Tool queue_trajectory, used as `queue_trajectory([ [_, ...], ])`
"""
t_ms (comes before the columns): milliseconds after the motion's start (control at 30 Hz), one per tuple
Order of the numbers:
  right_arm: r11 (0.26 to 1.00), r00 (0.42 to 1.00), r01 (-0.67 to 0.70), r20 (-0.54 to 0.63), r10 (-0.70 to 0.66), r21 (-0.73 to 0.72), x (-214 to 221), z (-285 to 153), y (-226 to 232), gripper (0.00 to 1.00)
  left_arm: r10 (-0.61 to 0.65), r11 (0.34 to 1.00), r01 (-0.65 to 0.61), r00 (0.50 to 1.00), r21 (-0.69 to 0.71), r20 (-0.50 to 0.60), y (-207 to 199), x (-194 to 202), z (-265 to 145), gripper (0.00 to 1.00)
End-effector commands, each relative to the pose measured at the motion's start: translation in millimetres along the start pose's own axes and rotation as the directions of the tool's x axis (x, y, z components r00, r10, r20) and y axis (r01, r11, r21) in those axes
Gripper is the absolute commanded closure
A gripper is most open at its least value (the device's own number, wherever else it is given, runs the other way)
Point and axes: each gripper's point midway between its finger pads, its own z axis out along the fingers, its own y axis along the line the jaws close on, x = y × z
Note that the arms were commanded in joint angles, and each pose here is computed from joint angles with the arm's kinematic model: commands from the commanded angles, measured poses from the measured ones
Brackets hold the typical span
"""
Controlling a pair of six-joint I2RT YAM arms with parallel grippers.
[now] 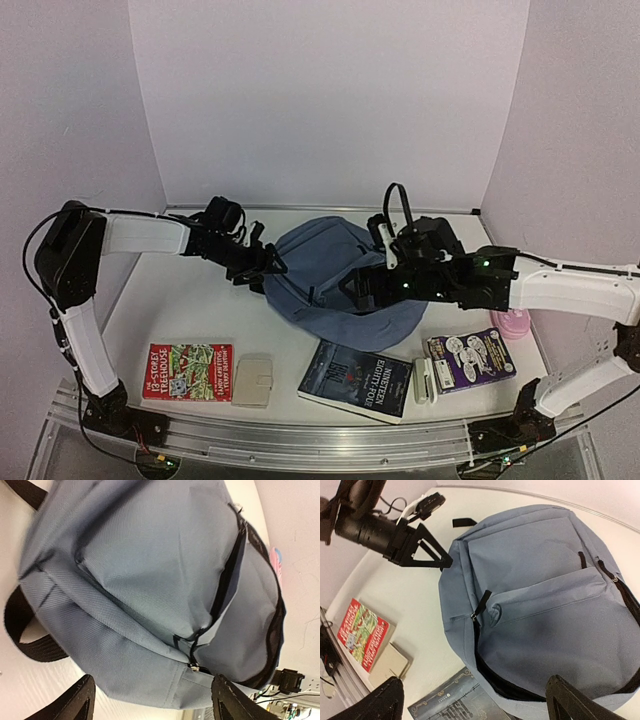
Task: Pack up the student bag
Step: Unzip the student bag at the center of the board, then adjust the student bag at the center of the board.
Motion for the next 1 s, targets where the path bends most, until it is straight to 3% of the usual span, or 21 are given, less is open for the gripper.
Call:
queue_trajectory([
  [0,0.970,0.976,-0.218,0.033,0.216,0.112,-10,-6,-39,0.02,-0.005,1.000,0.008,0.996,-0.028,0.089,4,-39,-30,0.19],
  [100,0.923,0.944,-0.328,0.037,0.328,0.199,2,-3,-83,0.02,0.010,1.000,-0.008,0.996,-0.018,0.083,17,-58,-25,0.18],
  [300,0.834,0.882,-0.456,0.036,0.469,0.310,39,-4,-146,0.02,0.106,0.986,-0.097,0.993,-0.136,0.059,39,-85,-6,0.18],
  [467,0.782,0.833,-0.536,0.046,0.552,0.318,59,1,-163,0.02,0.153,0.979,-0.145,0.987,-0.141,0.046,45,-98,12,0.17],
  [733,0.754,0.775,-0.625,0.048,0.630,0.202,68,24,-158,0.05,0.168,0.984,-0.167,0.986,-0.067,0.019,44,-101,38,0.20],
  [833,0.752,0.768,-0.634,0.033,0.640,0.181,71,33,-156,0.14,0.163,0.985,-0.163,0.987,-0.058,0.004,47,-98,45,0.33],
  [900,0.749,0.759,-0.647,0.030,0.650,0.142,69,39,-151,0.21,0.152,0.987,-0.151,0.988,-0.051,0.000,48,-97,48,0.52],
  [967,0.745,0.751,-0.658,0.026,0.660,0.111,66,43,-147,0.40,0.136,0.990,-0.135,0.991,-0.045,0.010,47,-97,47,0.74],
])
